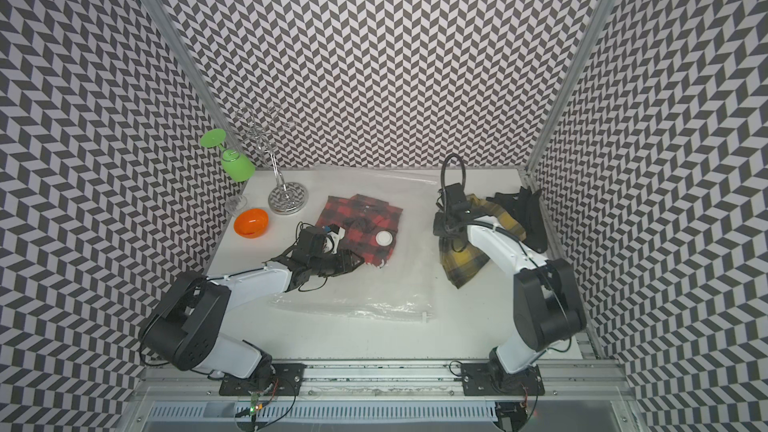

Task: Place the folded shirt into the vacuum bag
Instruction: Pick up the shirt from the center of the board, then place the shirt in the vacuum bag, then pick up the shirt in the vacuum bag, then adjust the vacuum bag at the center of the board.

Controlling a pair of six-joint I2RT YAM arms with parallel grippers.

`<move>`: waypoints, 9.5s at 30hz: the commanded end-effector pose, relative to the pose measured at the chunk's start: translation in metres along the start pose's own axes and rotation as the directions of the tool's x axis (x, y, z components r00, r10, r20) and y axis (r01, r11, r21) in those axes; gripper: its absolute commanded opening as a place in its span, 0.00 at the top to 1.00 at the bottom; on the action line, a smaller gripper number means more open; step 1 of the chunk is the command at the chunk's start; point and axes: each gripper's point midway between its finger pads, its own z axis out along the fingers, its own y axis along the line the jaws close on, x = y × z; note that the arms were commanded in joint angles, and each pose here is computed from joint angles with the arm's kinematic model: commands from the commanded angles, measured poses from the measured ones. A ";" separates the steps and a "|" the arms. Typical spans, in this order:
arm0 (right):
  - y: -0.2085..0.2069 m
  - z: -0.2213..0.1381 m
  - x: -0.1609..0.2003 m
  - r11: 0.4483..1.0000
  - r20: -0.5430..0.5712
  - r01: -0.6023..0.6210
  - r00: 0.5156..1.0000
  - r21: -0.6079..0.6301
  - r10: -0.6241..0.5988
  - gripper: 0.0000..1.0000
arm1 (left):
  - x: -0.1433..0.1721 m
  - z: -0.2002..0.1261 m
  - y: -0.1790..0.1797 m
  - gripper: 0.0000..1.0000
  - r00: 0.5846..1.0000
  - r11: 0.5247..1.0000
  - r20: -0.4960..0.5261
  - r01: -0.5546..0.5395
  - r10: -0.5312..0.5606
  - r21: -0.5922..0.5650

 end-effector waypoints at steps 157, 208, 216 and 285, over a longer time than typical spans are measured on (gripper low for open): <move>-0.022 0.025 0.049 0.974 0.049 0.066 0.996 0.215 -0.078 1.00 | -0.006 0.002 -0.109 0.69 0.955 0.952 -0.055 -0.285 0.292 0.114; 0.127 0.090 0.166 0.930 -0.232 0.324 0.904 -0.176 -0.359 0.01 | 0.013 0.006 0.025 0.71 1.000 0.994 -0.001 -0.015 0.015 -0.104; 0.096 0.127 0.206 0.859 -0.367 0.509 0.810 0.050 -0.458 0.01 | 0.022 0.014 0.025 0.72 1.000 0.997 -0.016 0.004 -0.005 -0.077; 0.035 0.071 0.124 0.972 -0.204 -0.060 0.979 -0.227 0.013 1.00 | -0.079 -0.072 0.130 0.31 0.911 0.853 0.380 0.321 -0.159 -0.411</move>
